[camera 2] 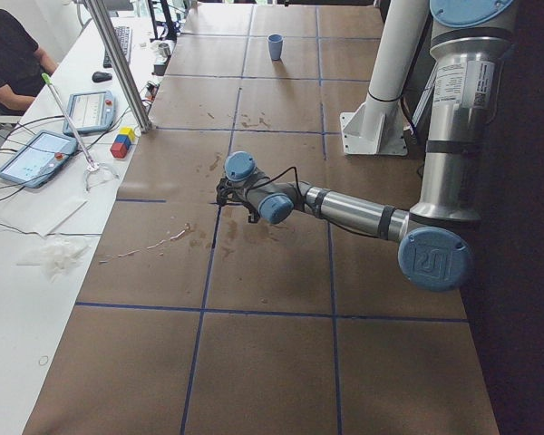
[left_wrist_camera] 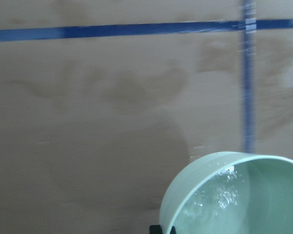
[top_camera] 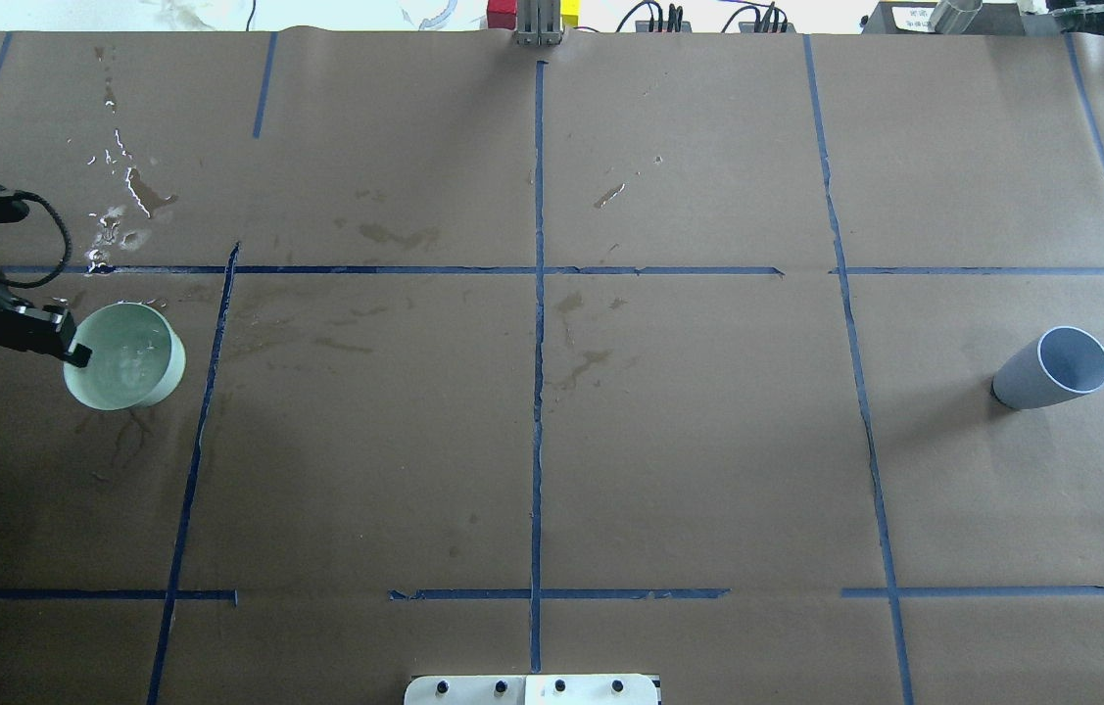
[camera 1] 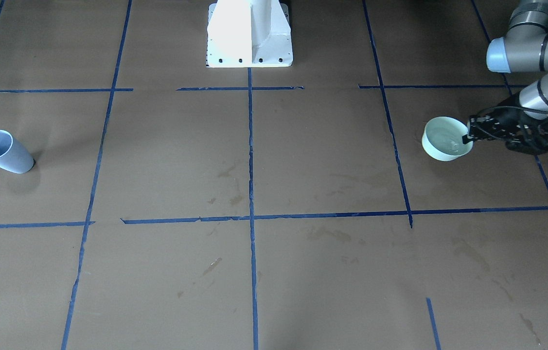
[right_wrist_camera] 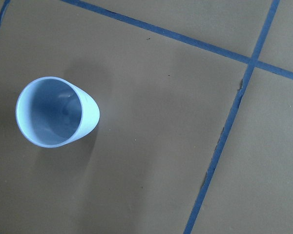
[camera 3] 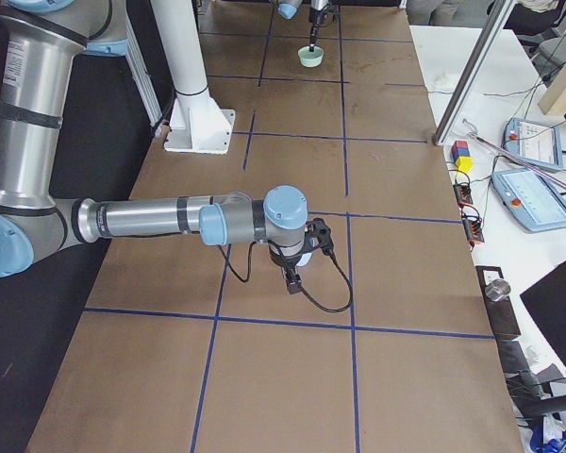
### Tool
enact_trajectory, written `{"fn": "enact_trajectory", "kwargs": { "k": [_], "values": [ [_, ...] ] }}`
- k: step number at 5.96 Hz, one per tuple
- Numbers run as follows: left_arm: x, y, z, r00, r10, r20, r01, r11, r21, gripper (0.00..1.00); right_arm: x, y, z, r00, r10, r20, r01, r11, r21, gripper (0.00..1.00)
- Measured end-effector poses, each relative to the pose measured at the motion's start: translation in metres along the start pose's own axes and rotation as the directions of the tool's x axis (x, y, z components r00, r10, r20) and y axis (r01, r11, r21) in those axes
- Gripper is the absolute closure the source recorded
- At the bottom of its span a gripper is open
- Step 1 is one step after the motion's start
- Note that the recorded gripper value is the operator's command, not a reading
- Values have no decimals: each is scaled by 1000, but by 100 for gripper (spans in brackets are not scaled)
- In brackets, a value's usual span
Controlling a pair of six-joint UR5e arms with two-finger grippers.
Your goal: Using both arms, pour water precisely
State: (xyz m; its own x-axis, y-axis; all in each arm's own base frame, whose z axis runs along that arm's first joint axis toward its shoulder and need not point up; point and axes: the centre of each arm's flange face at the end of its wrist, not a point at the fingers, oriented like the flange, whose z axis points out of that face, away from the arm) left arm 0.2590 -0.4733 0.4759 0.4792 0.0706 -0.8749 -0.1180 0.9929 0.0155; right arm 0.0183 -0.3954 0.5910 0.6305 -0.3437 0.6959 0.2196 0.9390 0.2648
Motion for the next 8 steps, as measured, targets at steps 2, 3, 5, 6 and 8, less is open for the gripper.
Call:
{"fn": "enact_trajectory", "kwargs": {
  "k": [2, 3, 5, 6, 8],
  "values": [
    [131, -2, 46, 996, -73, -46, 72, 997, -41, 100, 0, 1, 1, 1000, 9, 0, -9, 1000, -1, 0],
    [197, 0, 72, 995, -91, -26, 90, 995, -49, 100, 0, 1, 1, 1000, 12, 0, -12, 1000, -2, 0],
    [311, -4, 108, 994, -94, 59, 97, 995, -38, 100, 0, 5, 1, 1000, 5, -4, -5, 1000, -1, 0],
    [342, -14, 124, 992, -99, 81, 102, 994, -38, 100, 0, 7, 1, 1000, -1, -8, 1, 1000, 2, 0],
    [379, -24, 151, 990, -100, 102, 103, 994, -27, 100, -1, 7, 0, 1000, -1, -3, 1, 1000, 10, 0]
  ]
}}
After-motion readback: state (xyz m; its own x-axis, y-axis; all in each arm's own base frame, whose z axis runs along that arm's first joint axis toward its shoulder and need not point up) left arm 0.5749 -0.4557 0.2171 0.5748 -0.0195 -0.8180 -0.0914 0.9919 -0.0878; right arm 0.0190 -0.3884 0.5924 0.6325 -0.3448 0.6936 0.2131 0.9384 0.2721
